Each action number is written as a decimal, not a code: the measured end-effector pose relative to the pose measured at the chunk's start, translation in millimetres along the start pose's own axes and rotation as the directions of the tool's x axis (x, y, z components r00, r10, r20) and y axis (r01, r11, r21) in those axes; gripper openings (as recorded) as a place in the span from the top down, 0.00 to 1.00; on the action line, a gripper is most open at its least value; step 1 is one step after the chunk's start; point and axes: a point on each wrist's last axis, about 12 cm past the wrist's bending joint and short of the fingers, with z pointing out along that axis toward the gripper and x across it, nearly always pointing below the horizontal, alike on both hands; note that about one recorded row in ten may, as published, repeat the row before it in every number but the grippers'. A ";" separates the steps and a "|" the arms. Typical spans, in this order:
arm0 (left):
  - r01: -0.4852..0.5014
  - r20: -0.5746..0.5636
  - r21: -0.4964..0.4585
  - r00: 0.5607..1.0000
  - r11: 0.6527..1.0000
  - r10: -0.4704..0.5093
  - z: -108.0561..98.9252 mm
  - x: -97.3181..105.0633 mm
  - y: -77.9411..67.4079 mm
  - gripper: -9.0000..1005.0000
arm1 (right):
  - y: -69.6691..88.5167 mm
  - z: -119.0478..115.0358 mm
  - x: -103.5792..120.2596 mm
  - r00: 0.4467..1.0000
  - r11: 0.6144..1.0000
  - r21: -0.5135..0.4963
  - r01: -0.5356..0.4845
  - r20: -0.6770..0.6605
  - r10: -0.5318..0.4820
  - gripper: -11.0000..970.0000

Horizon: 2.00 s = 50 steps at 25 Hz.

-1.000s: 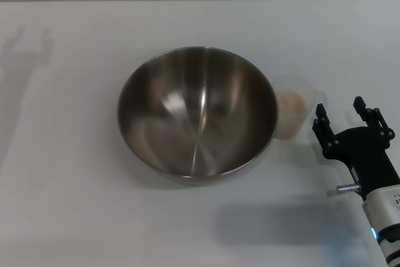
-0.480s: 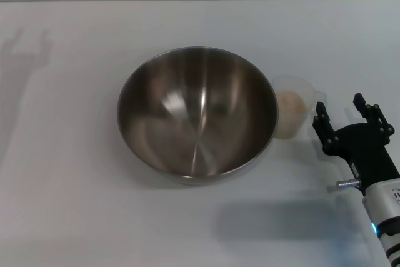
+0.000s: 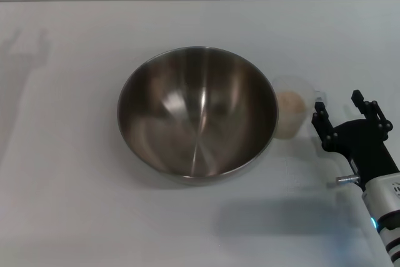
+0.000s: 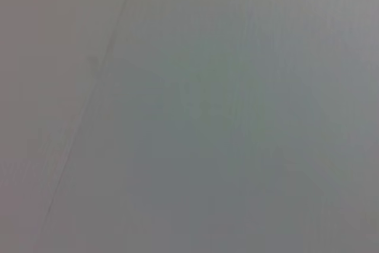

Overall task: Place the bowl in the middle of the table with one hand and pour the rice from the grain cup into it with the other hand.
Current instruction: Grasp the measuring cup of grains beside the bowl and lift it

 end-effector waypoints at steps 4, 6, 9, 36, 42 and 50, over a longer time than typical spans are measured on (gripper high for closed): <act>0.000 0.001 0.000 1.000 1.000 0.000 0.5 0.0 -0.1 0.45 | -1.2 2.3 -0.6 1.000 1.000 0.001 0.005 0.003 -0.005 0.31; 0.002 0.003 0.002 1.000 1.000 -0.002 1.9 0.0 -0.9 0.45 | -3.6 5.0 -0.5 1.000 1.000 0.012 0.005 0.001 -0.005 0.31; 0.003 0.004 0.004 1.000 1.000 -0.003 2.8 0.0 -1.4 0.45 | -3.9 6.2 -0.7 1.000 1.000 0.011 0.004 0.001 -0.004 0.31; 0.005 0.035 -0.002 0.999 1.000 -0.005 0.9 -5.1 0.9 0.45 | 0.0 34.1 -4.0 1.000 0.995 -0.095 -0.021 -0.014 0.020 0.94; 0.008 0.037 -0.002 0.999 1.000 -0.008 -0.1 -5.3 1.0 0.45 | -5.2 32.7 -6.0 0.999 0.998 -0.056 -0.035 0.011 0.036 0.96; 0.011 0.032 -0.008 0.999 1.000 -0.011 -2.4 -3.0 -0.8 0.45 | -26.9 37.0 -26.8 0.982 0.997 0.071 -0.031 0.187 0.017 0.97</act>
